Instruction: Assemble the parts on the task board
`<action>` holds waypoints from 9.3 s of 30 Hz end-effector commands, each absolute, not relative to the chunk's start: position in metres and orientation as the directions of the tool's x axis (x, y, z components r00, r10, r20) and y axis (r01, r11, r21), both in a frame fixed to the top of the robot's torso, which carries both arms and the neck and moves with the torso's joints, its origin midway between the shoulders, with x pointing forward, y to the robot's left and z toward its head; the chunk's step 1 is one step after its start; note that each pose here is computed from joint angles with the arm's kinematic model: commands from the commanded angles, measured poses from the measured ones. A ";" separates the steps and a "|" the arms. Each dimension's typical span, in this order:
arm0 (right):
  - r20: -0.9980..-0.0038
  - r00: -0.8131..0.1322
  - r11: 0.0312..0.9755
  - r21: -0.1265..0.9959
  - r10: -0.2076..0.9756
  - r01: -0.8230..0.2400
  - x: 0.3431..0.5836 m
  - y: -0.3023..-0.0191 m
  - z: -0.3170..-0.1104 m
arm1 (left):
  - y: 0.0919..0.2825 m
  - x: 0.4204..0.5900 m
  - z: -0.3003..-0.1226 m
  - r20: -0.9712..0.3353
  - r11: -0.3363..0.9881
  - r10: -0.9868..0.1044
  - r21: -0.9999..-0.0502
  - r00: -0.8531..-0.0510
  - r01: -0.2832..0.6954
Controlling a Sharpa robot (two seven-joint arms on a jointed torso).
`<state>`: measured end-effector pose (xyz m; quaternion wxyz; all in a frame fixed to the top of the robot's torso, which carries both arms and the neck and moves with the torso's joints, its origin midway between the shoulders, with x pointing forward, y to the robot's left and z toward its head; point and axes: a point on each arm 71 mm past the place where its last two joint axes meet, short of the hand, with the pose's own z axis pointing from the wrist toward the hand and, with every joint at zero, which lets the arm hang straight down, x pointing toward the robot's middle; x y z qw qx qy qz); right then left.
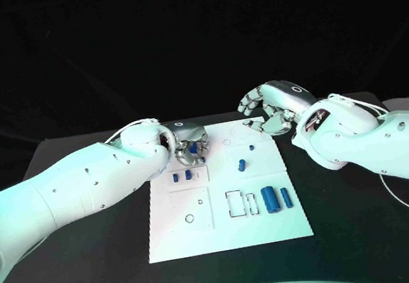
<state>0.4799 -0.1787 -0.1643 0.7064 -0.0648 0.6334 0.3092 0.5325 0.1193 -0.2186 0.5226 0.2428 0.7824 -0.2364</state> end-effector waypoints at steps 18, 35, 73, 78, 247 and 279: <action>-0.934 0.010 0.795 0.299 0.358 -0.528 0.479 -0.177 -0.162 | 0.113 0.532 -0.232 -0.922 0.763 0.159 -0.113 -0.354 0.637; -0.932 0.010 0.794 0.303 0.362 -0.526 0.479 -0.177 -0.161 | 0.114 0.532 -0.235 -0.915 0.772 0.167 -0.110 -0.367 0.626; -0.927 0.024 0.797 0.309 0.375 -0.519 0.479 -0.183 -0.159 | 0.131 0.531 -0.214 -0.949 0.755 -0.017 -0.219 -0.316 0.618; -0.927 0.024 0.798 0.309 0.374 -0.517 0.479 -0.184 -0.159 | 0.137 0.533 -0.215 -0.946 0.770 -0.011 -0.214 -0.323 0.601; -0.929 0.018 0.806 0.311 0.369 -0.503 0.480 -0.189 -0.161 | 0.186 0.532 -0.225 -0.904 0.857 -0.013 -0.230 -0.427 0.461; -0.977 -0.178 0.874 0.188 0.119 -0.448 0.491 -0.194 -0.187 | 0.227 0.516 -0.181 -0.787 0.693 -0.529 -0.616 -0.317 0.374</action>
